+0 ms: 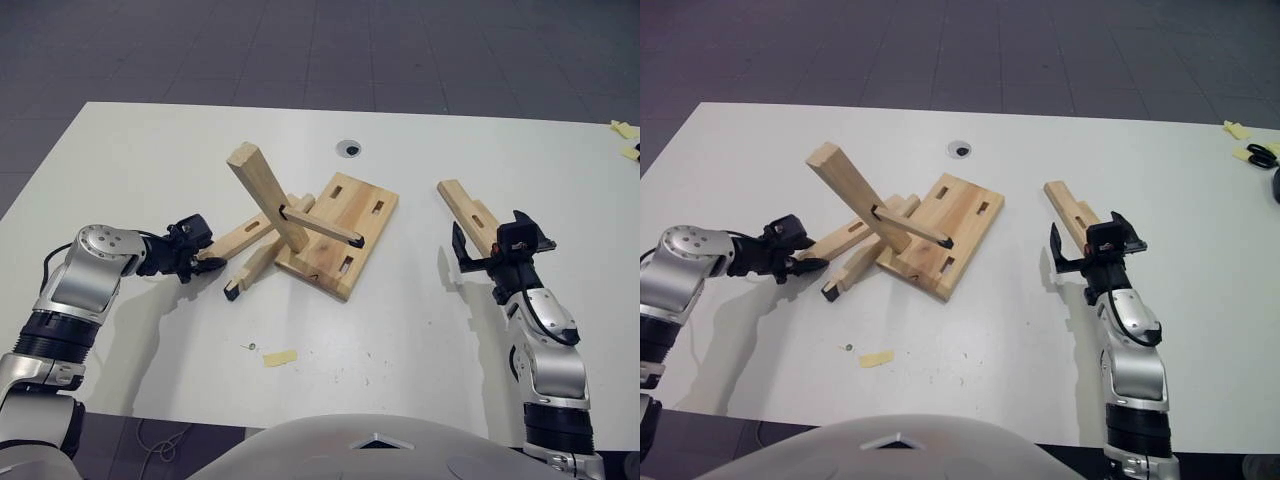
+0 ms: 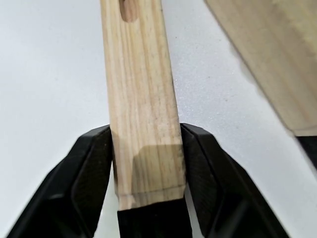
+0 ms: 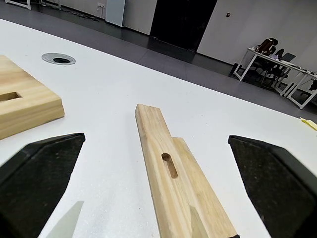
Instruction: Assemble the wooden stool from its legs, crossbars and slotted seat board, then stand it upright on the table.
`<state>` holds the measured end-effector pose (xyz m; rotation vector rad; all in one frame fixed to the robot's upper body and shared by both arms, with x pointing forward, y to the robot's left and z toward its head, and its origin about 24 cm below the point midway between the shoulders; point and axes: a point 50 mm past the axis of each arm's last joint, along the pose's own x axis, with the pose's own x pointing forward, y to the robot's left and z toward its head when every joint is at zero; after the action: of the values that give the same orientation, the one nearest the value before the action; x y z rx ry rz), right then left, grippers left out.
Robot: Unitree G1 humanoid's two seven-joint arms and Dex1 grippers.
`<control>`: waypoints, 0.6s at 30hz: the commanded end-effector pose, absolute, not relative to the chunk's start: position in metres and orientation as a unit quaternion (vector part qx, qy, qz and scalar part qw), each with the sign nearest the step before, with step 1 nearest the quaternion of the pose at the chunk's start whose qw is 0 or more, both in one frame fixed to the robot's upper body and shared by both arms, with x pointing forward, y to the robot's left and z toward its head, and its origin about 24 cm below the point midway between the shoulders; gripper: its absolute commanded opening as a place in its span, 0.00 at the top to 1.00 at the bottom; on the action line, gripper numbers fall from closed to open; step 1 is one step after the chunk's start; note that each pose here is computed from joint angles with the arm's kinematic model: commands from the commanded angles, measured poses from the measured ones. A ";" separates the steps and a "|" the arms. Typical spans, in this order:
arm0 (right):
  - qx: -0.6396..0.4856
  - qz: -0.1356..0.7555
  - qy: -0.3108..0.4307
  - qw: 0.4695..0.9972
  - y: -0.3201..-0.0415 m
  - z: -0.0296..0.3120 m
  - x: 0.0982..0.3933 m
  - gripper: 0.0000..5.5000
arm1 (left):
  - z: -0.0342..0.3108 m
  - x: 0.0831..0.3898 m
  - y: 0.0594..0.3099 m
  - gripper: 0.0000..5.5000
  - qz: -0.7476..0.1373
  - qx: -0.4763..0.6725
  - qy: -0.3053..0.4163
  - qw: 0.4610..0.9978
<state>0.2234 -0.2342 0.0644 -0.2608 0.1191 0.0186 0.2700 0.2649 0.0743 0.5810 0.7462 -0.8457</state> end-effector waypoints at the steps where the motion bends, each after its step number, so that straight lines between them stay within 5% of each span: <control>1: -0.131 0.012 0.045 0.990 -0.231 0.069 0.230 0.02 | 0.069 0.282 0.268 0.61 -0.326 0.266 0.326 0.847; 9: -0.092 0.022 -0.027 0.995 -0.224 0.092 0.247 0.02 | 0.162 0.325 0.224 0.63 -0.185 0.142 0.012 0.972; 13: -0.015 0.065 -0.104 0.992 -0.211 0.131 0.262 0.02 | 0.216 0.326 0.202 0.63 -0.187 0.152 -0.110 0.964; 18: 0.213 0.216 -0.181 0.935 -0.177 0.188 0.262 0.02 | 0.258 0.311 0.174 0.63 -0.286 0.204 -0.193 0.916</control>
<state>0.2645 -0.1901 0.1610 0.2505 -0.2991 0.3038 0.3212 0.1870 0.2345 0.3344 -0.3032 -0.4820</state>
